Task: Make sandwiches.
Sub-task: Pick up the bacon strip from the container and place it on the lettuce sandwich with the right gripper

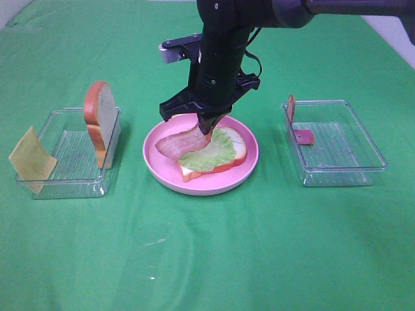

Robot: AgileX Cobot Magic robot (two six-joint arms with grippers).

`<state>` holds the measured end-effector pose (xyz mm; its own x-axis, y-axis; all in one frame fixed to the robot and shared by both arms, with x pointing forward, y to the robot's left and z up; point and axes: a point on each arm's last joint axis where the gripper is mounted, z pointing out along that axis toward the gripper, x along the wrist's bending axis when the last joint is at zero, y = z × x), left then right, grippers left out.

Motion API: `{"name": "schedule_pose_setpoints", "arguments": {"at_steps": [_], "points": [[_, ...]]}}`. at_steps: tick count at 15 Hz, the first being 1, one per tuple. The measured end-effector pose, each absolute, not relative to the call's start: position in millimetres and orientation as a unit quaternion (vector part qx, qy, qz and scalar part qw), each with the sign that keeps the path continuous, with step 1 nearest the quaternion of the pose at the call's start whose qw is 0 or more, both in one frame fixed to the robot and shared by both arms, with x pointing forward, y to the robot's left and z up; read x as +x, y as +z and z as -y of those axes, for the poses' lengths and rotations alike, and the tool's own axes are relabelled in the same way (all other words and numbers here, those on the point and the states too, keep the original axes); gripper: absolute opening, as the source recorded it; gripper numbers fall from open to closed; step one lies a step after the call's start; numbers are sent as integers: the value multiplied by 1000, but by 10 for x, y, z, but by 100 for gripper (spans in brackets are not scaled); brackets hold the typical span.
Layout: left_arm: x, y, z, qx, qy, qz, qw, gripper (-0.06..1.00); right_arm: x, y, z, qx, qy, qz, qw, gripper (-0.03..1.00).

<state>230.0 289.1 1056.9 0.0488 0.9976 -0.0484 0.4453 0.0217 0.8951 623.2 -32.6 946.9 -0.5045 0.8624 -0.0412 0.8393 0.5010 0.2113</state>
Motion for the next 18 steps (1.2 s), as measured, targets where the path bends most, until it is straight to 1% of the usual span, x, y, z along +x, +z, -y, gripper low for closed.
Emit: {"name": "schedule_pose_setpoints", "arguments": {"at_steps": [2,5,9,13,14,15,16,17,18], "points": [[2300,10569,-2891,606,349,-595,396,92,6236,9403,320,495,77,-863,66,1],[2300,10569,-2891,606,349,-595,396,92,6239,9403,324,494,75,-864,68,1],[2300,10569,-2891,606,349,-595,396,92,6265,9406,357,483,66,-868,91,1],[2300,10569,-2891,606,349,-595,396,92,6278,9410,356,481,70,-869,97,2],[2300,10569,-2891,606,349,-595,396,92,6281,9410,354,480,72,-869,99,5],[2300,10569,-2891,606,349,-595,396,92,6283,9411,353,480,73,-869,99,15],[2300,10569,-2891,606,349,-595,396,92,6283,9411,353,480,73,-869,99,32],[2300,10569,-2891,606,349,-595,396,92,6284,9411,355,479,72,-869,100,56],[2300,10569,-2891,606,349,-595,396,92,6285,9411,356,479,72,-869,101,68]]}}
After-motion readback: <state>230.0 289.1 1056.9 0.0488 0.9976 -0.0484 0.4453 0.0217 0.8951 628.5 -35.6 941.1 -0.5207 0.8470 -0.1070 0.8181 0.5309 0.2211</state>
